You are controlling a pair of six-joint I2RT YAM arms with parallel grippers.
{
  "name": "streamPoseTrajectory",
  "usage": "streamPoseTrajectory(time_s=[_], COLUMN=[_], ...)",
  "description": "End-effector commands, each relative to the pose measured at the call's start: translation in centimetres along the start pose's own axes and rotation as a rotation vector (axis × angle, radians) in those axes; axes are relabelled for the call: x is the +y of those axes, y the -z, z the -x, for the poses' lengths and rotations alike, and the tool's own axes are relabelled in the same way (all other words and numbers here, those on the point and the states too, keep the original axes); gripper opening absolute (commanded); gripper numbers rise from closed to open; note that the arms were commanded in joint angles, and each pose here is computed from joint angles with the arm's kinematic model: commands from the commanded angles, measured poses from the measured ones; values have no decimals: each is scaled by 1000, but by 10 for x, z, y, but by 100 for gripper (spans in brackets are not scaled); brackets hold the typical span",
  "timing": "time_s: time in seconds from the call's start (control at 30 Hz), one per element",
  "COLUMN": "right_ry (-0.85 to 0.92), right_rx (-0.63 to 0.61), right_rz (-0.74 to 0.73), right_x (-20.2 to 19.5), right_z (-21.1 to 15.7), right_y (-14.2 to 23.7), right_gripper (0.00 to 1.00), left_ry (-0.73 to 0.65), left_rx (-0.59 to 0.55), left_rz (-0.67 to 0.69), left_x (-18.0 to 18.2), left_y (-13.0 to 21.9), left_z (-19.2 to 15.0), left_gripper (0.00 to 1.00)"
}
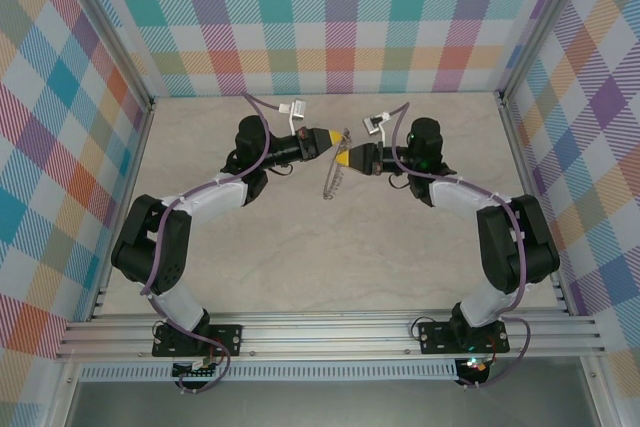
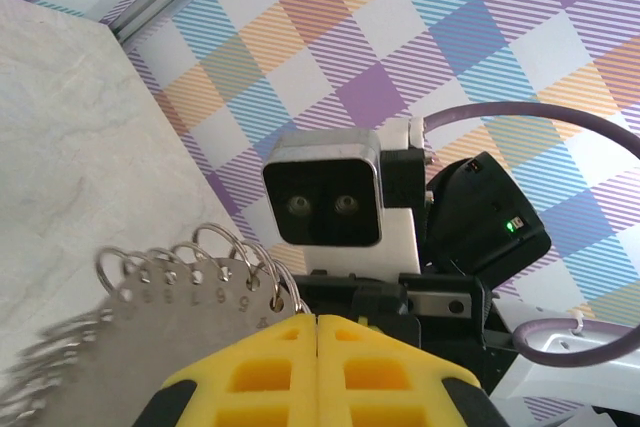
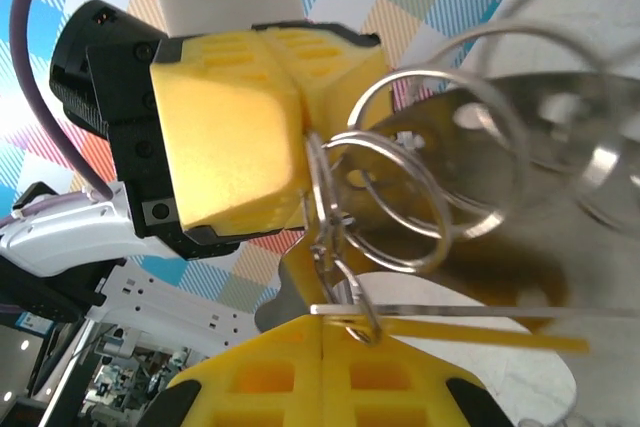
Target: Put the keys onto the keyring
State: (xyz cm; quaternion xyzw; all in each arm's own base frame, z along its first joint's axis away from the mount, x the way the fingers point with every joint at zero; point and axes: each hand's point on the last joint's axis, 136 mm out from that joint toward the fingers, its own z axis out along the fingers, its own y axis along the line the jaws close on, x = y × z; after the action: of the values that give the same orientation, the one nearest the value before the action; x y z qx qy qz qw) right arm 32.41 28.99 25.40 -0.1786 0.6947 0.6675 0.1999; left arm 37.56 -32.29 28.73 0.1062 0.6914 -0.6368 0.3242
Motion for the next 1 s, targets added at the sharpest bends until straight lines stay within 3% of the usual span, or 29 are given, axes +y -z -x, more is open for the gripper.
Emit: streamPoseTrajectory(time_s=[0.0, 0.17, 0.27, 0.33, 0.43, 0.57, 0.7, 0.97], right_ry=[39, 45, 48, 46, 44, 66, 137, 255], right_rx=[10, 0, -39, -87, -151, -229, -258, -258], right_rz=[20, -3, -35, -67, -120, -247, -357, -530], right_x=[7, 8, 10, 9, 11, 8, 9, -4], right_z=[-3, -4, -5, -6, -7, -7, -5, -4], right_y=[-5, 7, 28, 45, 61, 72, 74, 69], right_gripper=[0, 0, 5, 16, 24, 45, 56, 57], left_ry=[-51, -52, -53, -52, -51, -51, -43, -36], left_rx=[-34, -36, -40, -43, -50, -58, -61, -63], left_rz=[-48, -48, -49, -56, -71, -89, -98, -110], left_x=[-19, -20, -22, -24, -29, -32, -31, -31], left_y=[1, 3, 5, 5, 7, 7, 6, 3], left_z=[8, 8, 8, 8, 9, 10, 11, 13], left_gripper=[0, 0, 0, 0, 0, 0, 0, 0])
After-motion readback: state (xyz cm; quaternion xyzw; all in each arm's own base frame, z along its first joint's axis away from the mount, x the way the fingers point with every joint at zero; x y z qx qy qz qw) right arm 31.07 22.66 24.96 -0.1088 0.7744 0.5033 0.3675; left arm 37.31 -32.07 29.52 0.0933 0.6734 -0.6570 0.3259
